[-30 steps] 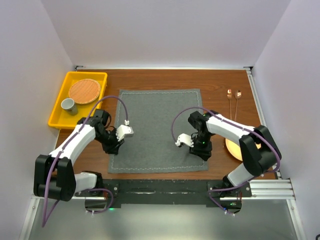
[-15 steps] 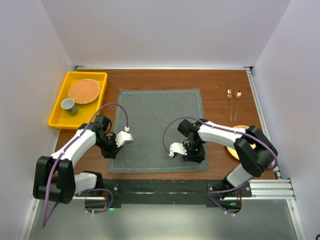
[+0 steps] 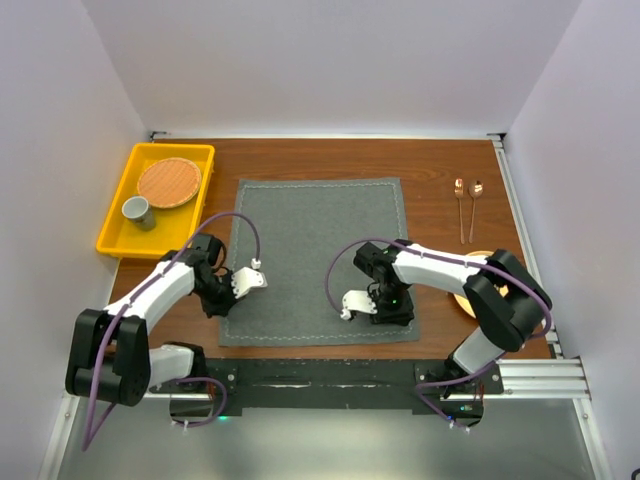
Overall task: Fold the napkin into a case and place the utensils inside
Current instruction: Smooth out the napkin at the center of the board.
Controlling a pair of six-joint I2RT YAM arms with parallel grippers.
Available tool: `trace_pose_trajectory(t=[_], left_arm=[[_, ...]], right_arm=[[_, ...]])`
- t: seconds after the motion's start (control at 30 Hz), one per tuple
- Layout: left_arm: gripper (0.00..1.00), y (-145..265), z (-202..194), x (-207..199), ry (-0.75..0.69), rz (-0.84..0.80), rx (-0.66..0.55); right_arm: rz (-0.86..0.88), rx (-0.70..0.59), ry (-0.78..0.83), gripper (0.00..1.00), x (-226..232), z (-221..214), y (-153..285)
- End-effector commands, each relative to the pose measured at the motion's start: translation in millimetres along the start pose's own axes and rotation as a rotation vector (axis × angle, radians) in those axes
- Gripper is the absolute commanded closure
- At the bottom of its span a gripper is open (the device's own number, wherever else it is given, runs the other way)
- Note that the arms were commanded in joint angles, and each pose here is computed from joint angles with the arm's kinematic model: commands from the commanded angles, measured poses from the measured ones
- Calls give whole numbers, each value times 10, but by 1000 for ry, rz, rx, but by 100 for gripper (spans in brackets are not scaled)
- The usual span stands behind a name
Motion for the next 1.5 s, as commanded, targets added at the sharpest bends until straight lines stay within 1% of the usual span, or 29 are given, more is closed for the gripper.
trace_pose_trajectory(t=[0.0, 0.13, 0.23, 0.27, 0.33, 0.37, 0.4, 0.5, 0.53, 0.6, 0.63, 0.67, 0.7, 0.77, 0.83, 0.87, 0.93, 0.97, 1.0, 1.03, 1.07, 1.1, 1.13, 1.17, 1.2, 1.23, 1.3, 1.37, 1.47], left_arm=[[96, -125, -232, 64, -40, 17, 106], [97, -133, -243, 62, -57, 8, 111], [97, -89, -186, 57, -71, -6, 90], [96, -32, -72, 112, -79, 0, 50], [82, 88, 66, 101, -78, -15, 2], [75, 221, 273, 217, -88, 14, -68], [62, 325, 382, 239, -68, 24, -104], [47, 728, 854, 572, -39, 136, -250], [44, 841, 969, 678, -32, 178, -285], [24, 1178, 1297, 1019, -21, 315, -392], [17, 1299, 1399, 1147, -11, 367, -427], [4, 1532, 1596, 1384, 9, 461, -498], [0, 1638, 1680, 1499, 26, 503, -532], [0, 1892, 1879, 1880, 122, 625, -615], [0, 2013, 1897, 2196, 244, 728, -630], [0, 2034, 1988, 2417, 332, 747, -677], [0, 2170, 2035, 2715, 404, 822, -699], [0, 2016, 2031, 2926, 512, 809, -710], [0, 2000, 2048, 3035, 554, 802, -714], [0, 2257, 2180, 3188, 544, 802, -773], [0, 1881, 2063, 3325, 614, 717, -685], [0, 1826, 2053, 3410, 624, 696, -657], [0, 1972, 2113, 3529, 603, 693, -685], [0, 1739, 2022, 3601, 620, 639, -651], [0, 1761, 1932, 3681, 623, 638, -668], [0, 1716, 1901, 3708, 626, 620, -683], [0, 1643, 1810, 3820, 626, 624, -689], [5, 1491, 1745, 3899, 617, 616, -659], [13, 1307, 1639, 3974, 624, 597, -626]], right_arm=[[26, 122, 48, 68, 52, -281, -202], [41, 125, 36, 66, 42, -251, -170], [61, 85, 18, 62, 44, -132, -92], [62, 70, 9, 59, 39, -91, -51], [63, -5, -3, 55, 27, 79, 130], [56, -37, -26, 53, 22, 142, 219], [52, -74, -39, 47, 12, 212, 312], [-15, -274, -133, 36, -185, 508, 788], [-59, -389, -194, 34, -408, 603, 1086], [-102, -513, -319, 30, -705, 668, 1406], [-168, -623, -383, 28, -987, 656, 1770], [-187, -670, -463, 26, -1152, 643, 1899], [-264, -748, -525, 23, -1428, 563, 2115], [-378, -873, -652, 15, -1785, 523, 2544], [-528, -1014, -764, 5, -2180, 464, 2967], [-627, -1014, -830, 4, -2354, 360, 3061], [-757, -1109, -925, 3, -2760, 341, 3235], [-820, -1122, -987, 2, -2907, 283, 3292], [-813, -1118, -1022, 2, -3145, 336, 3141], [-837, -1153, -1011, 2, -3243, 364, 3358], [-825, -1124, -1012, 2, -3372, 378, 3296], [-816, -1113, -1012, 2, -3397, 321, 3481], [-735, -1046, -1055, 2, -3646, 328, 3074], [-684, -1044, -1069, 2, -3707, 295, 2997], [-626, -1067, -1079, 2, -3750, 149, 2995], [-585, -1048, -1104, 2, -3851, 91, 2784], [-571, -1026, -1127, 2, -3947, -86, 2581], [-548, -979, -1126, 2, -4001, -173, 2340], [-535, -932, -1153, 8, -4083, -321, 2010]])
Point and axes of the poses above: each gripper's point midway between its finger pads, its own y axis back along the fingers, its own x axis along the line the jaws close on, z = x × y, the point moved 1 cm from there along y, back along the fingers, and after that the axes turned 8 degrees about -y, right-handed, at the moved point
